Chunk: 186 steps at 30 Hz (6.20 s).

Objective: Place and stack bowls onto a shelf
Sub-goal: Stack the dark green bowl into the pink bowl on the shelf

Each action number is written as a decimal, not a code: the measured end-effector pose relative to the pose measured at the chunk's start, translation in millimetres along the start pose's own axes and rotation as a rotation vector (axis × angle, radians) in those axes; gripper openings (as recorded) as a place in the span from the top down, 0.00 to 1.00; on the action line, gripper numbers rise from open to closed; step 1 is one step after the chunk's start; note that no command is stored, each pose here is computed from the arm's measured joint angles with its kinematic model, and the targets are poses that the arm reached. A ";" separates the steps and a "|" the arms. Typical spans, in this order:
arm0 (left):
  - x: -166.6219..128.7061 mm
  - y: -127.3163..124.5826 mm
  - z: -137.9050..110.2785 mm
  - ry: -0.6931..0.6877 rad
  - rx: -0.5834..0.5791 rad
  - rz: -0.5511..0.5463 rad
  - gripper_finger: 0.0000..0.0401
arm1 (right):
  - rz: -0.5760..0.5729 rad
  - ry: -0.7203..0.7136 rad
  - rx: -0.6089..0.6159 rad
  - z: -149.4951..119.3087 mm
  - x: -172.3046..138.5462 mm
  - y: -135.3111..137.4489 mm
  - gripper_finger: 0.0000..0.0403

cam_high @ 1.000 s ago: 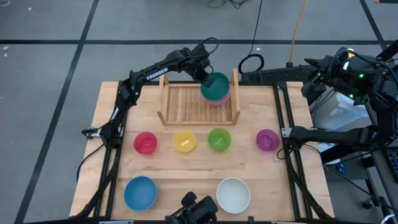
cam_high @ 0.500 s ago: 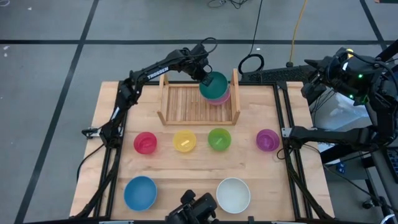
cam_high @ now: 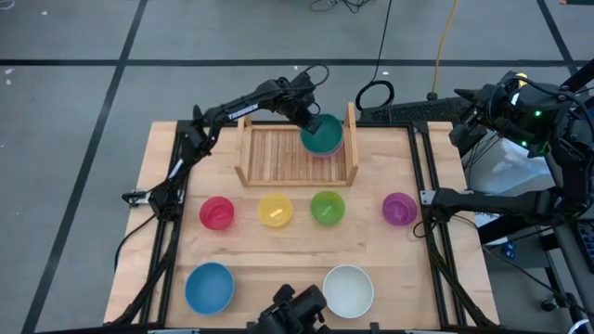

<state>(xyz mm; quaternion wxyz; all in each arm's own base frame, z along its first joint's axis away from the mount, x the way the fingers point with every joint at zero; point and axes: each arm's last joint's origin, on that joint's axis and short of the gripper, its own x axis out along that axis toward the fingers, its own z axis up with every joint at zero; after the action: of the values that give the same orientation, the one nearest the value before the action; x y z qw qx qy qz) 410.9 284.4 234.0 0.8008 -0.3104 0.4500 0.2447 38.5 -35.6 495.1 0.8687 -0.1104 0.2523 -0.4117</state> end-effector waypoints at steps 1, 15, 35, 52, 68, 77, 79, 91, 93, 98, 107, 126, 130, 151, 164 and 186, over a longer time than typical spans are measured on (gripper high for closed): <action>4.0 0.7 -1.0 0.011 -0.001 0.002 0.98 | 0.000 0.000 0.000 0.0 0.0 0.0 0.73; 9.0 -3.0 7.5 -0.080 0.002 -0.027 0.90 | 0.000 0.000 0.000 0.0 0.0 0.0 0.73; 8.7 -3.1 -3.6 0.064 -0.074 -0.119 0.89 | -0.001 0.000 0.000 0.0 0.0 0.0 0.73; 8.2 -2.8 -2.6 0.052 -0.034 -0.122 0.89 | -0.001 0.000 0.000 0.1 0.1 0.0 0.73; 3.5 11.9 6.0 0.033 -0.138 -0.219 0.90 | -0.001 0.000 -0.026 0.1 0.1 0.0 0.73; 3.7 9.6 5.5 0.029 -0.077 -0.224 0.96 | -0.001 0.001 -0.027 0.1 0.1 0.0 0.73; 4.0 8.2 5.1 0.030 -0.075 -0.225 0.92 | -0.001 0.000 -0.031 0.1 0.1 0.0 0.73; 4.1 7.8 3.9 0.037 -0.047 -0.219 0.80 | -0.001 0.000 -0.034 0.1 0.1 0.0 0.73; 3.6 10.8 4.3 0.038 -0.056 -0.216 0.80 | -0.001 0.000 -0.034 0.1 0.1 0.0 0.73; -0.6 16.9 5.0 0.045 -0.102 -0.209 0.80 | -0.001 0.000 -0.034 0.1 0.1 0.0 0.73; -18.9 9.5 8.5 -0.002 -0.054 -0.231 0.80 | -0.001 0.000 -0.040 0.1 0.1 0.0 0.73; -13.5 2.4 -4.0 0.082 -0.033 -0.132 0.80 | -0.001 0.000 -0.053 0.1 0.1 0.0 0.73; -13.4 2.8 -2.6 0.070 -0.032 -0.135 0.80 | -0.001 0.000 -0.060 0.1 0.1 0.0 0.73; -59.8 -32.2 4.7 -0.008 0.111 -0.236 0.80 | -0.001 0.000 -0.060 0.1 0.1 0.0 0.73; -58.5 -36.0 -2.4 0.044 0.086 -0.187 0.81 | -0.001 0.000 -0.060 0.1 0.1 0.0 0.73; -37.7 -38.0 -17.6 0.138 0.107 -0.163 0.99 | -0.001 0.000 -0.060 0.1 0.1 0.0 0.73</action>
<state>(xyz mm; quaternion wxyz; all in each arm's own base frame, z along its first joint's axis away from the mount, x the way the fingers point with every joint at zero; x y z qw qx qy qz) 408.5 241.4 270.3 0.8006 -0.3190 0.4896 0.1325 38.6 -35.7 495.2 0.8647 -0.1367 0.2645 -0.4045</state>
